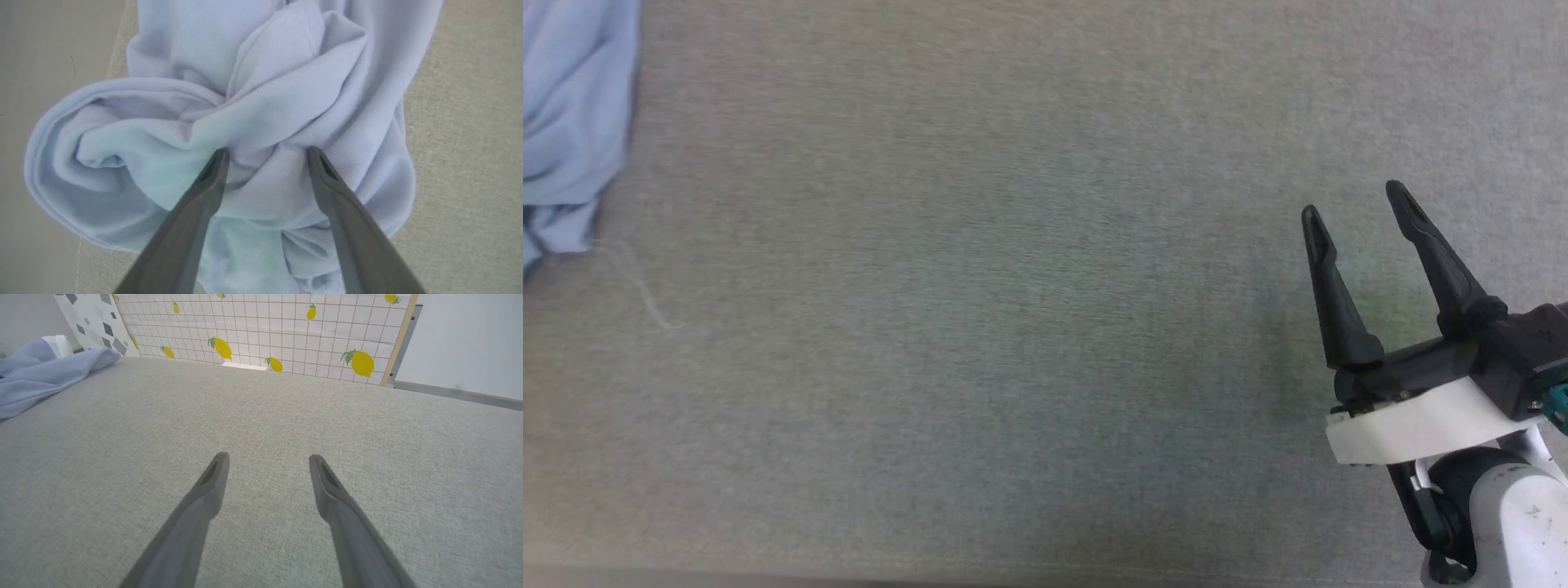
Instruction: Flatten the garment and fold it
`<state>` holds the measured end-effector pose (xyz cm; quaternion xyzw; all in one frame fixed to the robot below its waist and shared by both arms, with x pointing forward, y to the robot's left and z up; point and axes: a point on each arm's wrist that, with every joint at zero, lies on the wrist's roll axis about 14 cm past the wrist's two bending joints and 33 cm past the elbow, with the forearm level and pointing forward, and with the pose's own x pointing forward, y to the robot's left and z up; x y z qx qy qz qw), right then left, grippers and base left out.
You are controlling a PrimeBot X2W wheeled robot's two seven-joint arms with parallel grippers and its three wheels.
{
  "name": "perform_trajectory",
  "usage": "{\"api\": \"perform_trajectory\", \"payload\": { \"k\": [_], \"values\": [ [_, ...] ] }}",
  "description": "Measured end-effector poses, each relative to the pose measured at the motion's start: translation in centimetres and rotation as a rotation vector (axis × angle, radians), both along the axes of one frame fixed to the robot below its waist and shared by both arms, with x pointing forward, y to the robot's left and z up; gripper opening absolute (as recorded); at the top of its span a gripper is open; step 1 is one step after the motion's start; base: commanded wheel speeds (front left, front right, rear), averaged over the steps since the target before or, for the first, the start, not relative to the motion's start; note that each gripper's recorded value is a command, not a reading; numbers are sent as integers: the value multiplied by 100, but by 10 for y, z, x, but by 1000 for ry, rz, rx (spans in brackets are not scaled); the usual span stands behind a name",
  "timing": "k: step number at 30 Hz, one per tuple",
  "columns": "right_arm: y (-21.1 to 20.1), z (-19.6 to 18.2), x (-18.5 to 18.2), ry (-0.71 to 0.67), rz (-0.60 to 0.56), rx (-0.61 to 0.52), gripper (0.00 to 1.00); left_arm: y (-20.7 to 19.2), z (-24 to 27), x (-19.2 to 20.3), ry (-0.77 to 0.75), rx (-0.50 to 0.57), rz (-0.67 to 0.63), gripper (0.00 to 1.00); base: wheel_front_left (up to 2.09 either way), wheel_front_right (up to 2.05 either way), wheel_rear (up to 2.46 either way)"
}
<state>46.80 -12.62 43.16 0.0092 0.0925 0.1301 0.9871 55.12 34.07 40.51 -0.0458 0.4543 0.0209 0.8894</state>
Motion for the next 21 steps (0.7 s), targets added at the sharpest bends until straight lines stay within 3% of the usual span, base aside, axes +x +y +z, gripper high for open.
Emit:
{"api": "perform_trajectory", "payload": {
  "k": [4, 5, 6, 12, 21],
  "values": [
    [-7, -8, -1, 20, -19, -11, 100, -3, -19, -1, 71, 2, -7, 100, 0, 0, 0],
    [-8, -10, -1, 23, -21, -14, 100, -4, -21, -1, 80, -3, -8, 27, 0, 0, 0],
    [-8, -11, -2, 26, -23, -18, 100, -6, -22, -1, 81, -9, -9, 0, 0, 0, 0],
    [-5, -7, -4, 23, -16, -15, 100, -3, -2, 5, -18, 13, -8, 0, 0, 0, 0],
    [1, 14, -14, -8, 9, -13, 100, 2, 106, 35, -469, 104, -6, 0, 0, 0, 0]
  ]
}}
